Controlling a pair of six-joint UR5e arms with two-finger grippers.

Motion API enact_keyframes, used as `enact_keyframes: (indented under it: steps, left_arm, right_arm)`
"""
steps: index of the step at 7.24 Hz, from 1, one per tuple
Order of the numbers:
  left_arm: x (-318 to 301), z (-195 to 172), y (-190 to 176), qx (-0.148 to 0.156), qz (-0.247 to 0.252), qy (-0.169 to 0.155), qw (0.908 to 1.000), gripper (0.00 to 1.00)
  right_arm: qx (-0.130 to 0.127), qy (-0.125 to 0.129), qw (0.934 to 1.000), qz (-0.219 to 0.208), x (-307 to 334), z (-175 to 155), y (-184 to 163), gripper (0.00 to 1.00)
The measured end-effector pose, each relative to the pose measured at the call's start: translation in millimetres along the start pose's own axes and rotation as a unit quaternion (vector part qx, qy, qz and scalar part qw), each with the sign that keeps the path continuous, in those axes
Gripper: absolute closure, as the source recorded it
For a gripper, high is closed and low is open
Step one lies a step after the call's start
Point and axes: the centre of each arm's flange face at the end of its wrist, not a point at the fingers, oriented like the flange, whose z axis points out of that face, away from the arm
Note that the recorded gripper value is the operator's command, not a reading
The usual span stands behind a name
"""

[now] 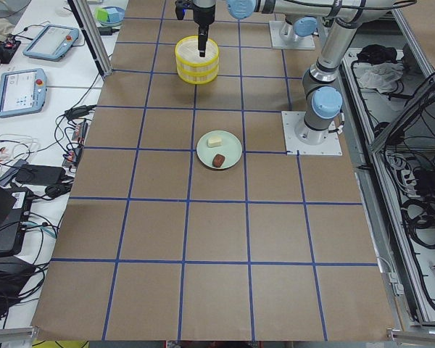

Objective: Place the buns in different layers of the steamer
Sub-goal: 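Move the right gripper to the steamer rim while the left approaches the plate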

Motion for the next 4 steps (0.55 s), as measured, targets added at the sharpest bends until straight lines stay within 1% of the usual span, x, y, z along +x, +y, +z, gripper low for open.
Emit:
enact_keyframes:
  steps: [4]
  left_arm:
    - [-8.5, -2.2, 0.4, 0.002, -0.009, -0.001, 1.0, 0.0]
  right_arm:
    - [-0.008, 0.0, 1.0, 0.002, -0.6, 9.8, -4.1, 0.0]
